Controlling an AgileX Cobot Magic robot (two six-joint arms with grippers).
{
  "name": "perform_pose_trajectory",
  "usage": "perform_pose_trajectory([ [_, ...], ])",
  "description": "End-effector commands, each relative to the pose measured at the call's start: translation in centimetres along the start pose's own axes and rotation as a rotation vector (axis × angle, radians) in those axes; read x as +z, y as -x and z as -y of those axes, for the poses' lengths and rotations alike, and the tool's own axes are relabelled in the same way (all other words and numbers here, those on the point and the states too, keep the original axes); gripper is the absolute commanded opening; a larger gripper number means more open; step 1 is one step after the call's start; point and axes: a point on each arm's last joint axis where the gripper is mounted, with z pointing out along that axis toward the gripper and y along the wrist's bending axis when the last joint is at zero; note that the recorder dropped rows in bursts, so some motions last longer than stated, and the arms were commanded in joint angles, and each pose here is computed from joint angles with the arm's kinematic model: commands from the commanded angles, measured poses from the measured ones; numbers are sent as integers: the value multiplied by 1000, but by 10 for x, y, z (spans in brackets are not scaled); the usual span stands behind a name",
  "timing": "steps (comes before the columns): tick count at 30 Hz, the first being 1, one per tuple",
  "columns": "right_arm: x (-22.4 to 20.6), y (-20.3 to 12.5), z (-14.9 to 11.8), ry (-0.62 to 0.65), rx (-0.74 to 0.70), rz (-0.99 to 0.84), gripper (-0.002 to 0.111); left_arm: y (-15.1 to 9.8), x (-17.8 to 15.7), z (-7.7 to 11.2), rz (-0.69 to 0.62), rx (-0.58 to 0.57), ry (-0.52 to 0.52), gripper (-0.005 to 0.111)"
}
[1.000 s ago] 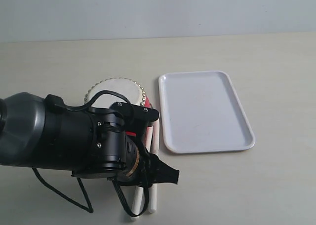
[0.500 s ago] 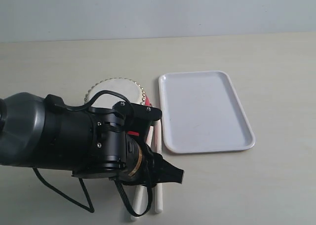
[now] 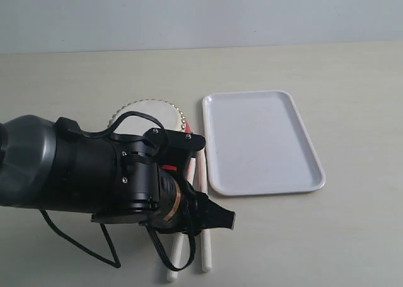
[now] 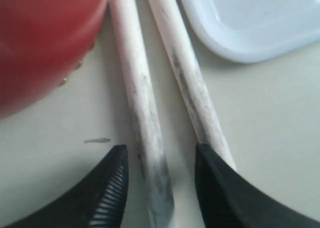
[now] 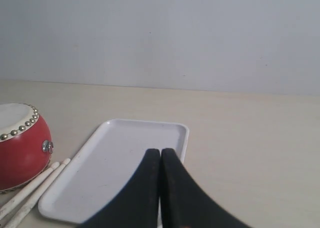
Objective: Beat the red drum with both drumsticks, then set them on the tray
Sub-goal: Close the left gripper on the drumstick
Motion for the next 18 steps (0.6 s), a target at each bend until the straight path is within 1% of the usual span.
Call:
perform_pose_trajectory([
  [1,0,0,0,-5,1,14,0,2,2,-9,-21,-36,16,43],
  [7,0,-1,0,-5,1,9,0,0,2,-7,-43,-7,-4,43],
  [18,0,0,0,-5,1,13,0,-2,13,-11,-63,-9,14,43],
])
